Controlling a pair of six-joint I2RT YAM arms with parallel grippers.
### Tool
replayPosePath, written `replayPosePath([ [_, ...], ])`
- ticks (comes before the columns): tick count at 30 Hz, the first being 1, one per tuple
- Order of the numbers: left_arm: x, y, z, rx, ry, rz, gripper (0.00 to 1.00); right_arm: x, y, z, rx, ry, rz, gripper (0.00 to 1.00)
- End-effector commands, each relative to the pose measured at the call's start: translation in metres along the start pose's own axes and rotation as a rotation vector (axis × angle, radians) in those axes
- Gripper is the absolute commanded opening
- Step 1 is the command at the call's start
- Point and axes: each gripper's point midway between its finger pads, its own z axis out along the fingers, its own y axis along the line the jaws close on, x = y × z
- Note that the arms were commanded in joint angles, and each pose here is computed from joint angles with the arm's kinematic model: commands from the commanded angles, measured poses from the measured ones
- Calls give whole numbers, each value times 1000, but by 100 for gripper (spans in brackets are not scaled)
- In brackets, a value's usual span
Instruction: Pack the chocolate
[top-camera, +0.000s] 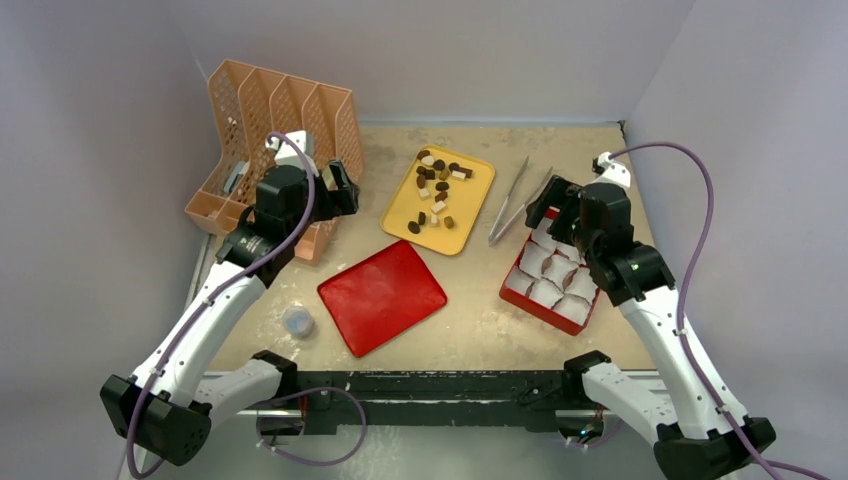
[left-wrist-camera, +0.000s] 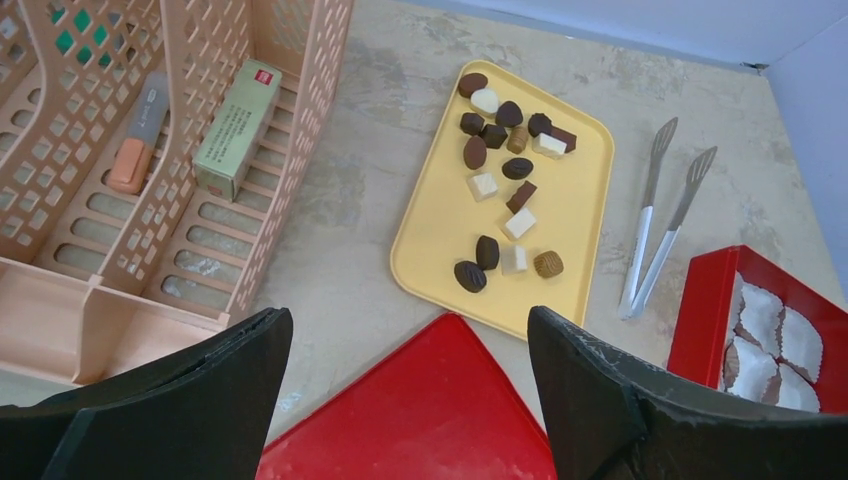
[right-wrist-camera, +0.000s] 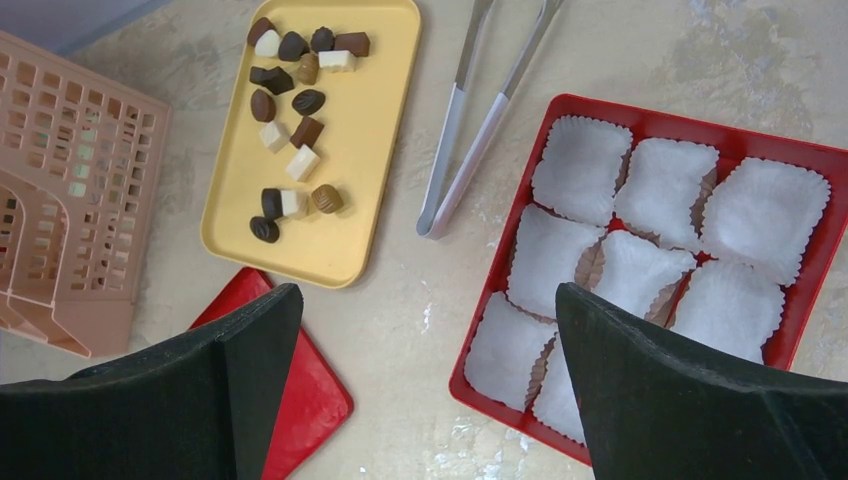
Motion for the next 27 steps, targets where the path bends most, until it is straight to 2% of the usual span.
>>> replayPosePath([
  [1, -24, -19, -2, 84, -89, -23, 87, -20, 9, -14, -38, -53, 14, 99],
  [7, -17, -37, 23, 145, -38, -43, 85, -22, 8, -21, -40, -54, 8, 99],
  [14, 27, -73, 79, 141, 104, -7, 69, -27, 4, -29, -55, -103, -14, 99],
  [17, 42, -94, 100, 142, 115, 23, 65, -26, 4, -32, -61, -105, -10, 99],
  [21, 63, -133, 123, 142, 110, 66, 60, -24, 2, -36, -61, -102, -18, 99],
  [27, 109, -211, 149, 228, 120, 118, 59, -22, -2, -42, -57, -102, -7, 99],
])
